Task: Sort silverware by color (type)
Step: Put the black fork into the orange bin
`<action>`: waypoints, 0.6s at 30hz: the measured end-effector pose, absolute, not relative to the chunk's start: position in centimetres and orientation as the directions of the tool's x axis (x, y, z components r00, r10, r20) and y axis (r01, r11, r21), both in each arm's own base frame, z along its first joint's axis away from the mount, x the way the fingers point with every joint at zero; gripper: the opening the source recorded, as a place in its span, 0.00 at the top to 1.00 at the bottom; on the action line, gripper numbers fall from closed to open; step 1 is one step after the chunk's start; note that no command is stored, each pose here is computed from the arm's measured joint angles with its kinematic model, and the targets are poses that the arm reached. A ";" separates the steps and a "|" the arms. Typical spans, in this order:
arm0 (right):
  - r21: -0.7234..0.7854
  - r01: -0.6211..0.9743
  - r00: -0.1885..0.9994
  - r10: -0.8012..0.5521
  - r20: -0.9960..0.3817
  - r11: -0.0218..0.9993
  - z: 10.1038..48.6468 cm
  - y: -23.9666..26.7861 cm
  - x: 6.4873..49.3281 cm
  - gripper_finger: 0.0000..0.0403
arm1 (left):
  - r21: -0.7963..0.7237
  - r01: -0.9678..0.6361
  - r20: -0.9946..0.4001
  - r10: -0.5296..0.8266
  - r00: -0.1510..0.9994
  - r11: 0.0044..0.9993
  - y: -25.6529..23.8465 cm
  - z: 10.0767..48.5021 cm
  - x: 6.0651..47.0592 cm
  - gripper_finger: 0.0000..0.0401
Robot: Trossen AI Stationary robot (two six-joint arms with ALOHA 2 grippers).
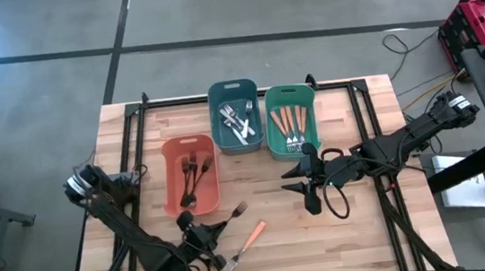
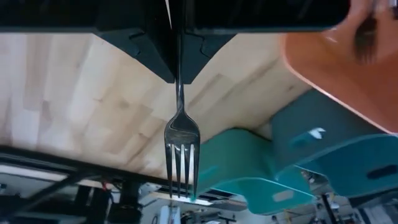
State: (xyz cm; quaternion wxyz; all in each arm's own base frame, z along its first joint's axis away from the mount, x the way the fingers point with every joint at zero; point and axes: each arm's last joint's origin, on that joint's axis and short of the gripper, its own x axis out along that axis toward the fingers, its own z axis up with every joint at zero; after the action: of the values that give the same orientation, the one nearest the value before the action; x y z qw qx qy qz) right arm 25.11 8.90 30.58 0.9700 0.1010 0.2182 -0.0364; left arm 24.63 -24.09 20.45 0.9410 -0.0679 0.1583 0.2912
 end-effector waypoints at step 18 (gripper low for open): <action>0.160 0.106 0.902 -0.027 -0.430 0.981 30.6 8.9 25.1 0.68 | 0.057 -0.839 -0.466 0.757 0.457 0.542 -16.4 25.0 21.3 1.00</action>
State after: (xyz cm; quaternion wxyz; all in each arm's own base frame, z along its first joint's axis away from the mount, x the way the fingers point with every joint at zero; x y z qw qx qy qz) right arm 25.12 8.89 30.57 0.9711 0.0901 0.2184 -0.0343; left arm 21.31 -16.44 24.99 0.8488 -0.0906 0.2244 0.4700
